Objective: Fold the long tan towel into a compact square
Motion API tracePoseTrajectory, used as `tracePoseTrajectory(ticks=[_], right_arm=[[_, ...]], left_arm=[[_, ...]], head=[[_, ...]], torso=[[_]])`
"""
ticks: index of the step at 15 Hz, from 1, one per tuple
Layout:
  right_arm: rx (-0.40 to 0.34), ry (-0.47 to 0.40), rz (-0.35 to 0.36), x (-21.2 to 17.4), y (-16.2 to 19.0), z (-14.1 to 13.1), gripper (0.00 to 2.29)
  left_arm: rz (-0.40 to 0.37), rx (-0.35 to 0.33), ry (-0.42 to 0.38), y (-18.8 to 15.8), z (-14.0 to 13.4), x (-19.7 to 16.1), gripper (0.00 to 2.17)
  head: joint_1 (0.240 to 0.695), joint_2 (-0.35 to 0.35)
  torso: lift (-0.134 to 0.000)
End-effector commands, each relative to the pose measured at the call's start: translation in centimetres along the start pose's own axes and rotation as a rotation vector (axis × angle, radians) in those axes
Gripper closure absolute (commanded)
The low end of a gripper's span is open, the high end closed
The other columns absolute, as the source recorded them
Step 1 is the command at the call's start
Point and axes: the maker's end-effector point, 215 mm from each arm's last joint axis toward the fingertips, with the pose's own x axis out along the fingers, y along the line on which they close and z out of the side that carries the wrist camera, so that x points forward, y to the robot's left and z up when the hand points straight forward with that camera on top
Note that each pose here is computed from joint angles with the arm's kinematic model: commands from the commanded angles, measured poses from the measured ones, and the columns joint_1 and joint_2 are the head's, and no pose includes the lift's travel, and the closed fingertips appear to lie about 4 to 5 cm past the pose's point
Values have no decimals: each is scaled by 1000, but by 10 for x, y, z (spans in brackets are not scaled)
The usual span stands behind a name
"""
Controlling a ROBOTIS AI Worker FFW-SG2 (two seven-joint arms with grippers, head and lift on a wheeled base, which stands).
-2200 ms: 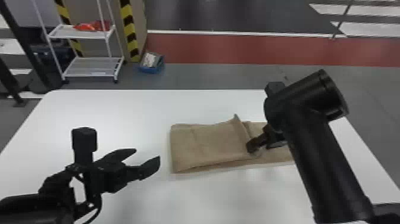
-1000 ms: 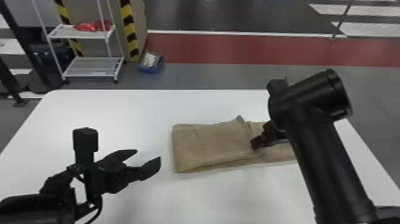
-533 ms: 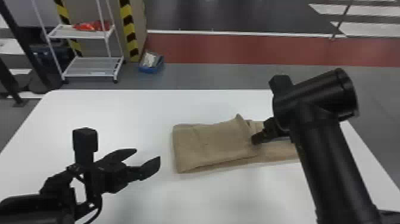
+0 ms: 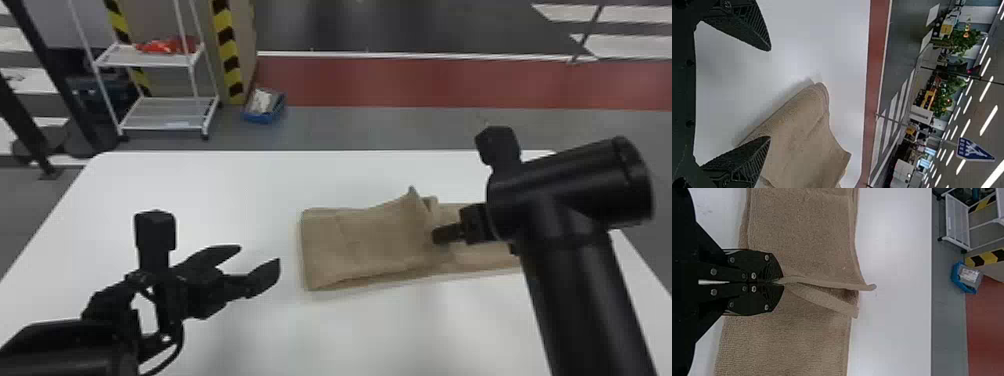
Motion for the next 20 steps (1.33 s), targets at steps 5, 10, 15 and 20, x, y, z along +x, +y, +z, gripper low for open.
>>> tracePoseTrajectory(ticks=[5,10,15,20], right_arm=[[63,-202,70,-59,-7,45,1592],[131,-63,50,-19,-23,-22,1592],[165,-222,64,-65,-41,27,1592],[239,-98,18,-40,-81,-35,1592]], left_arm=[[-5,4,-6,-7,6,-6,87],[-14,0,3,-11,1,-5,87],[-8,3,7,-14,-4,-11,87],[-26,5,14,-23,-7,-6,87]], head=[[695,-33],[695,-52],[695,-78],[695,-119]], torso=[[-124],[-124],[-124],[-124]])
